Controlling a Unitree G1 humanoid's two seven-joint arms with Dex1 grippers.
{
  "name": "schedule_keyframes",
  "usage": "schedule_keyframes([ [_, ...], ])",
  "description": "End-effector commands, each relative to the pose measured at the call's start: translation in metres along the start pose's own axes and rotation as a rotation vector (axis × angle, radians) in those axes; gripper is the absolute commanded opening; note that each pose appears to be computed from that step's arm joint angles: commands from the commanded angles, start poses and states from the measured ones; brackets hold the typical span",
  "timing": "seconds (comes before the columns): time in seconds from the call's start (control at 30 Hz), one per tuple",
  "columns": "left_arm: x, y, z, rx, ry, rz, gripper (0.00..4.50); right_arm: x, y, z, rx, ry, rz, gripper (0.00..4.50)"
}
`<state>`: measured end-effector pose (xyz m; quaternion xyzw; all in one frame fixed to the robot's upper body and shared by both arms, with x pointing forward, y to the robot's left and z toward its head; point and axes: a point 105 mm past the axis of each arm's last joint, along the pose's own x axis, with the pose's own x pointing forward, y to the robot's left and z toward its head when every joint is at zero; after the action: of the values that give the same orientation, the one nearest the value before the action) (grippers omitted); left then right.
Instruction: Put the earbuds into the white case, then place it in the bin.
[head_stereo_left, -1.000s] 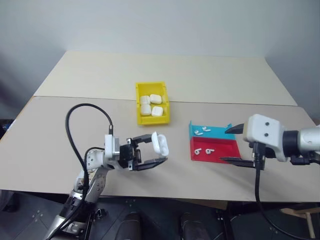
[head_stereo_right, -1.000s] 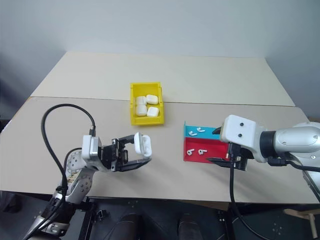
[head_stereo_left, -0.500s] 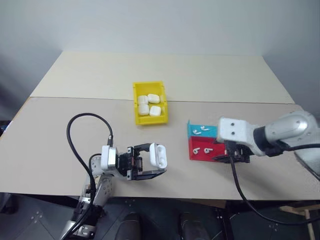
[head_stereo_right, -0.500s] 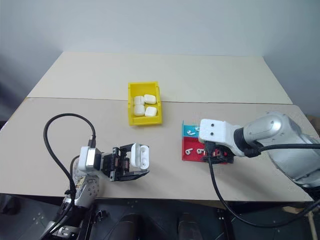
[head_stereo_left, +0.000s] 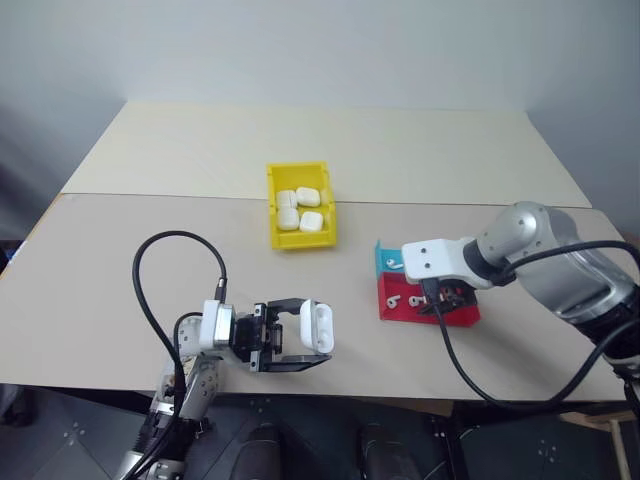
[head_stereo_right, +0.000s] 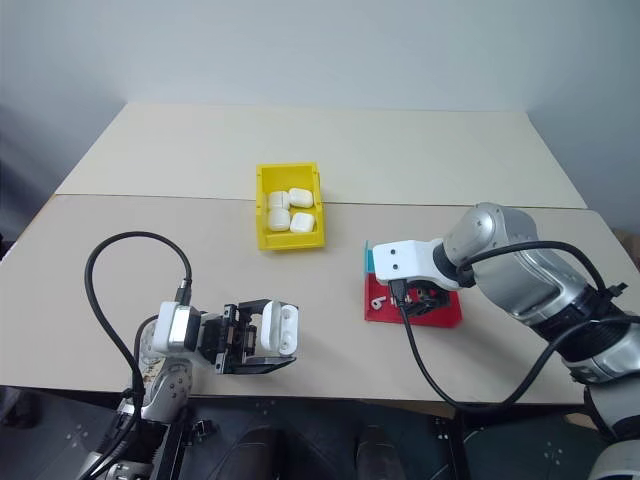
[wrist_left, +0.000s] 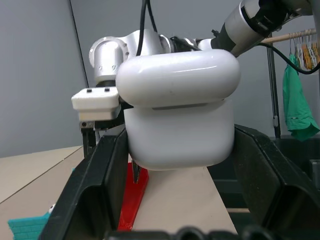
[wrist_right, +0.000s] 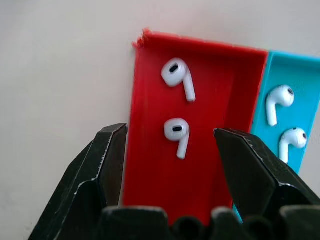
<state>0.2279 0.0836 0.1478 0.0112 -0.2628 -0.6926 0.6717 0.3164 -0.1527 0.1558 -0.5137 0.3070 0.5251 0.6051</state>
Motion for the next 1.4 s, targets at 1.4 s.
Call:
schedule_keyframes([
  [1.4,0.0,0.004,-0.002,0.039,0.096,0.036,2.82,0.019,-0.018,-0.003,-0.081,0.051,0.015,2.05],
])
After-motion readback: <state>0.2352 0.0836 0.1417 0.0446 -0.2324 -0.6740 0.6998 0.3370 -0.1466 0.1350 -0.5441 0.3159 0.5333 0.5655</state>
